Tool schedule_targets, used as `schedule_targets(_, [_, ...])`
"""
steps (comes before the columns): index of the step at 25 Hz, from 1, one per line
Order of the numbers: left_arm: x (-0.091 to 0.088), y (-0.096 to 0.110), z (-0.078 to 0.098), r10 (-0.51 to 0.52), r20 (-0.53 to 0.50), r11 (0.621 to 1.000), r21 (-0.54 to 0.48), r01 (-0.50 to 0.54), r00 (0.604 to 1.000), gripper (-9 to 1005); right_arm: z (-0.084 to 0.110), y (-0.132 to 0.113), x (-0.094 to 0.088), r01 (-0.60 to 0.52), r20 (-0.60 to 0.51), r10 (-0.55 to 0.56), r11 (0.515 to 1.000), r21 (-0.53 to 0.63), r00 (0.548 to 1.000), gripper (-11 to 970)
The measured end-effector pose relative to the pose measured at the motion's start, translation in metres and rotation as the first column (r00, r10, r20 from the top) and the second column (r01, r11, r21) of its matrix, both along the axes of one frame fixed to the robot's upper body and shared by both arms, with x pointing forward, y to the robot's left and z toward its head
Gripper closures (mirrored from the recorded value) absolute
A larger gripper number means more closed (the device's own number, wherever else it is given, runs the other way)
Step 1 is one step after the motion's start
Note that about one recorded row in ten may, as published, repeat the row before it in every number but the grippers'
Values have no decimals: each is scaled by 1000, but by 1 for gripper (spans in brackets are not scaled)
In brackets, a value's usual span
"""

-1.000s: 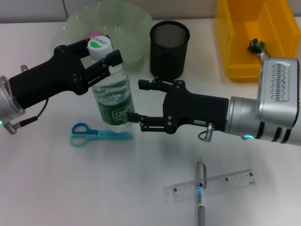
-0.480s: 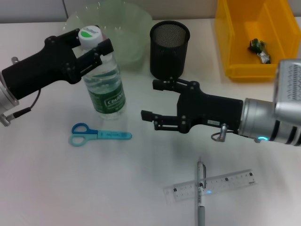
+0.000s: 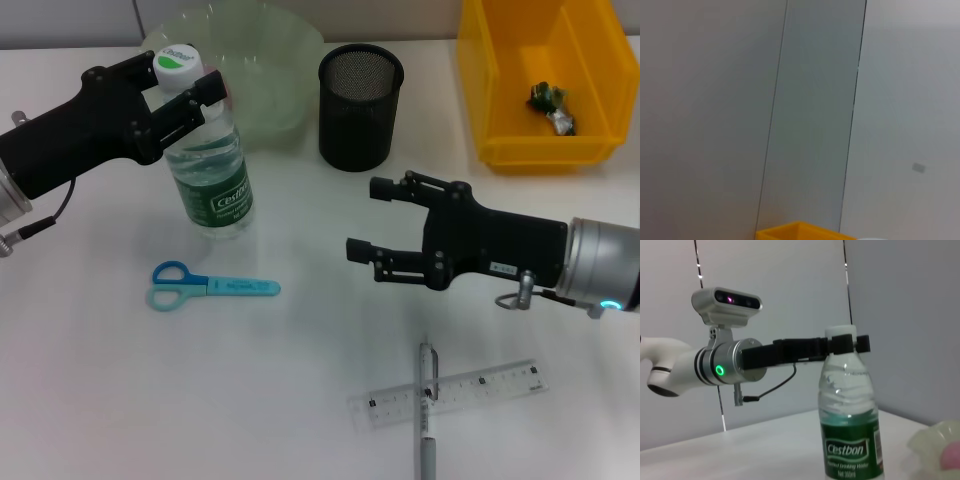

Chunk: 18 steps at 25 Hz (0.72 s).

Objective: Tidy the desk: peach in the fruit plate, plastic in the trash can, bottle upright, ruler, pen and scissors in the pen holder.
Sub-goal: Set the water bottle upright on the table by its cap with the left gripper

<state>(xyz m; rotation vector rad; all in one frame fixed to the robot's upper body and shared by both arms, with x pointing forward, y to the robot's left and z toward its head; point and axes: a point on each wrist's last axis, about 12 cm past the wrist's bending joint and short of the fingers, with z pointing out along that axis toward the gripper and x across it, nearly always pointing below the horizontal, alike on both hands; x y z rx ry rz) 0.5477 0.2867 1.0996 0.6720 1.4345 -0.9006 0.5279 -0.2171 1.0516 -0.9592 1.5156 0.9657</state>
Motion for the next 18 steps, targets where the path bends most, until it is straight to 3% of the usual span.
schedule_targets(8, [2,1,0,15,-2,1000,9,-15,1000,552,0,-27,-17,30,19,-30,1000,3,999,140])
schedule_targets(18, [4,-1,-1,25,-6,1000,13,-25,1000,552,2,-49,-26,40,14,-40,999,4,999,141])
